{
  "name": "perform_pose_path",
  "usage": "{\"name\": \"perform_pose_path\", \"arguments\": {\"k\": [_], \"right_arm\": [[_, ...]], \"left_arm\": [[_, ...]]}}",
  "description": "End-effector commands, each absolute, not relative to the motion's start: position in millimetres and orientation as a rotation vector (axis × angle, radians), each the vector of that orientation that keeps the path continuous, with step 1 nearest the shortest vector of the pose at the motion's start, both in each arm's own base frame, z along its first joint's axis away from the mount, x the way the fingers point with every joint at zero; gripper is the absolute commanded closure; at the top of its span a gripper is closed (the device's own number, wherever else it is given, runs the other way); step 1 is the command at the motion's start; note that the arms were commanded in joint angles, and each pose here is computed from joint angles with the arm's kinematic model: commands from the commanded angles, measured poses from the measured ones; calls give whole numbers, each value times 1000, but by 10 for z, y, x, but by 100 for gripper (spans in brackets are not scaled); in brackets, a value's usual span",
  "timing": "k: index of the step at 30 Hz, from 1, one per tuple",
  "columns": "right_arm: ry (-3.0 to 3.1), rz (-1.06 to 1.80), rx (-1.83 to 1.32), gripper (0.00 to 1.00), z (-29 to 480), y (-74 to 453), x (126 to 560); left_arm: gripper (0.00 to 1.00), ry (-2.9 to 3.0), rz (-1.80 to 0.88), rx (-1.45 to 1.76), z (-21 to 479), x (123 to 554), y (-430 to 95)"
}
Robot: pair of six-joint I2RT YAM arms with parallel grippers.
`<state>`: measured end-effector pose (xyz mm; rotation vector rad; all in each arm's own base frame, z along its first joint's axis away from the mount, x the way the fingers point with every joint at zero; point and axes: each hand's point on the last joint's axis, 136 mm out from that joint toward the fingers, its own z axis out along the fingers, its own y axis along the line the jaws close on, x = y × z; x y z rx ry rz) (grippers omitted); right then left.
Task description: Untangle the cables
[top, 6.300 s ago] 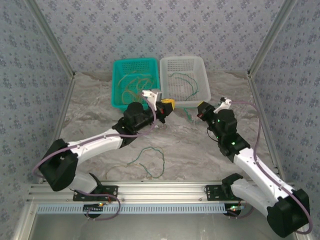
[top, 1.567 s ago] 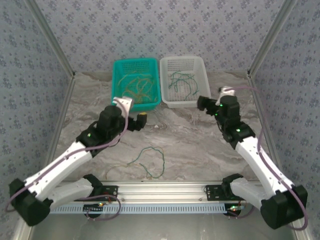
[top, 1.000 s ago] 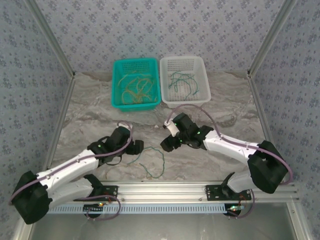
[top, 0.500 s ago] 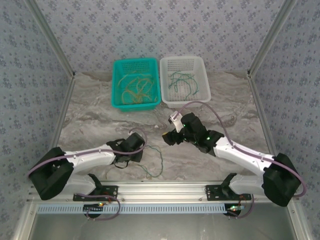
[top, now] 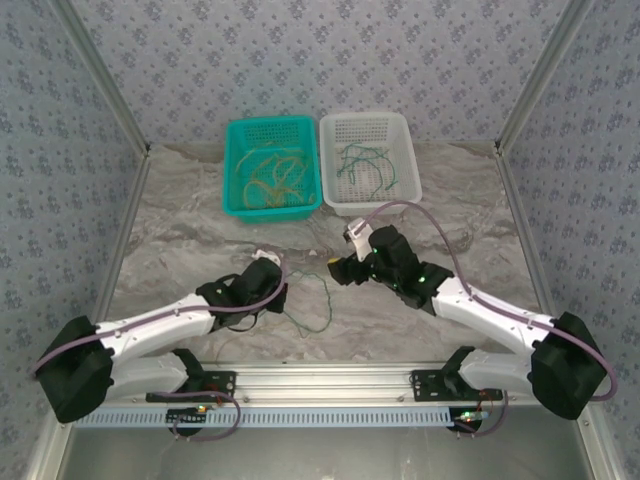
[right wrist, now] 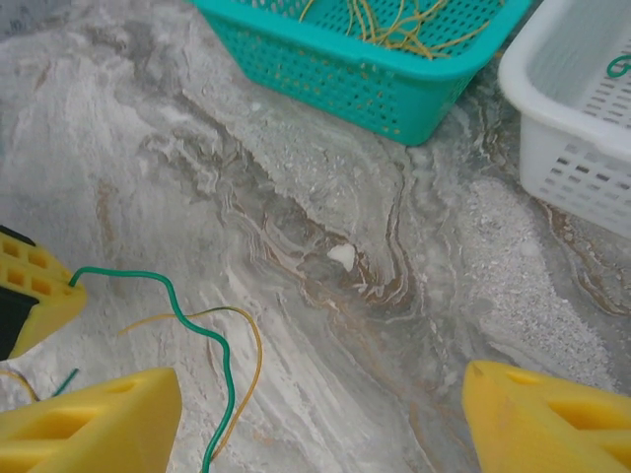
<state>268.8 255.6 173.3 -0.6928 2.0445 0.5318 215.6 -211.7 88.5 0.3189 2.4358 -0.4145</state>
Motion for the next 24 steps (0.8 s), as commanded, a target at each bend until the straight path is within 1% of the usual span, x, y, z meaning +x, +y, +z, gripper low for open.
{"name": "perform_pose_path", "arguments": {"k": [1,4,8,11,13,17,18,22,24], "right_arm": [[1965,658,-644,22,2008,2554,2666],[1951,722,-626,18,2101,2475,2652],[1952,826,-623,18,2187,2413,2641],[1894,861,-821,14,2237,2572,2425],[1909,767,-980,13,2134,2687,2316],[1831,402,-1227,12,1917,2819,2262],[1793,360,-1251,12,1893,2831,2283],[1640,336,-1422,13,1791,2964,2236],[1605,312,-1415,14,1791,2987,2314]], "left_arm": [[100,2321,-509,380,1246,2240,-2283],[100,2292,-490,440,1336,2258,-2305],[100,2248,-499,519,1416,2276,-2388],[100,2222,-500,580,1461,2287,-2455],[100,2209,-494,629,1475,2291,-2494],[100,2202,-492,742,1499,2255,-2576],[100,2197,-498,763,1499,2242,-2592],[100,2186,-494,820,1492,2219,-2615],[100,2173,-507,825,1518,2210,-2633]]}}
